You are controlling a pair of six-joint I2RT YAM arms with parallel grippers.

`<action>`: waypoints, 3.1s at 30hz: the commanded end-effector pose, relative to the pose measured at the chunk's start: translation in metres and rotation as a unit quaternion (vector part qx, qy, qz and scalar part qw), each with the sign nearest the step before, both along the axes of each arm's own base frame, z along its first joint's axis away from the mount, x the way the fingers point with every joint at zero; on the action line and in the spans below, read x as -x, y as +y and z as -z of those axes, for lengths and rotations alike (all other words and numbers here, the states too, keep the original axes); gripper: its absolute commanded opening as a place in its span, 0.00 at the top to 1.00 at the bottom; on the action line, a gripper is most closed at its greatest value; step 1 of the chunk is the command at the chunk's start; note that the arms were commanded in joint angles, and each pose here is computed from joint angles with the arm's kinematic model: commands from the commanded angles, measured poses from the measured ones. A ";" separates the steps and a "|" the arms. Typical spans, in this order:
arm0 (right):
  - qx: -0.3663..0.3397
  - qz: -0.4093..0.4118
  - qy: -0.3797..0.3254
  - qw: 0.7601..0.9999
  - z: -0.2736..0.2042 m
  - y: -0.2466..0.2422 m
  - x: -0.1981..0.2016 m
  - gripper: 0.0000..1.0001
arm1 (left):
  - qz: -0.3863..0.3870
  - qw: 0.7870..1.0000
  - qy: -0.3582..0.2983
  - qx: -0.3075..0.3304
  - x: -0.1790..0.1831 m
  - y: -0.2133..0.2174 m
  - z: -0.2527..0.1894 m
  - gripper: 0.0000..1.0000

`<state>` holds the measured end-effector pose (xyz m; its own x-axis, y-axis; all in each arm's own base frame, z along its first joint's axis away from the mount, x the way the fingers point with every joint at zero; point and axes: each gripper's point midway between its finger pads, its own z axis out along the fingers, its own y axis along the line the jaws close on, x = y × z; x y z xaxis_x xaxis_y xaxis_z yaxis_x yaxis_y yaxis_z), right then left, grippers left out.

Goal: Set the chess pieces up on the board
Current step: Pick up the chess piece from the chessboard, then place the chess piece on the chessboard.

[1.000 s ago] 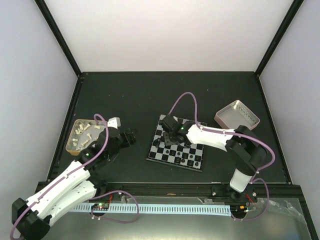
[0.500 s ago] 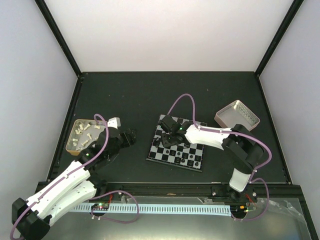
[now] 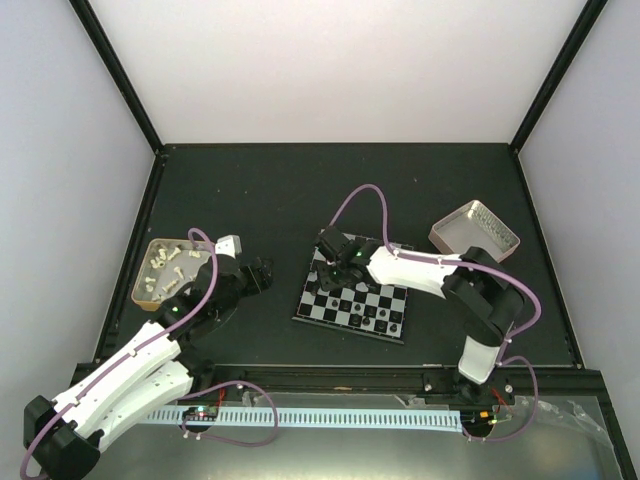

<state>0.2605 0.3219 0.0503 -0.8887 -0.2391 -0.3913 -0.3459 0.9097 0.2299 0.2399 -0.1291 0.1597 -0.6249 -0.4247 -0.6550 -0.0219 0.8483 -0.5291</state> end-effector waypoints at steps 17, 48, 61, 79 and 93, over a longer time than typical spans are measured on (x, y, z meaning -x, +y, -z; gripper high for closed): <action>0.030 0.027 -0.010 0.999 0.016 -0.004 -0.014 0.84 | 0.027 0.999 -0.005 0.022 -0.001 -0.012 -0.006 0.20; -0.426 0.175 0.147 0.875 -0.130 0.025 0.032 0.85 | 0.299 0.940 -0.106 0.121 0.034 -0.126 -0.039 0.53; -0.422 0.180 0.152 0.876 -0.127 0.022 0.034 0.85 | 0.274 0.951 -0.108 0.089 0.027 -0.123 -0.040 0.82; -0.390 0.186 0.097 0.896 -0.126 0.004 0.025 0.59 | 0.274 0.959 -0.062 0.038 0.025 -0.120 -0.032 0.98; -0.249 0.267 -0.120 0.923 -0.127 -0.112 0.004 0.38 | 0.288 0.937 0.162 -0.118 0.049 -0.123 0.039 0.98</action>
<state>0.2511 0.2481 0.1917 -0.7768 0.4725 -0.4164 -0.0110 0.6508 0.7591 0.1997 -0.2532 0.1322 -0.8551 0.0994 -0.5088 0.3711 0.8026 -0.4669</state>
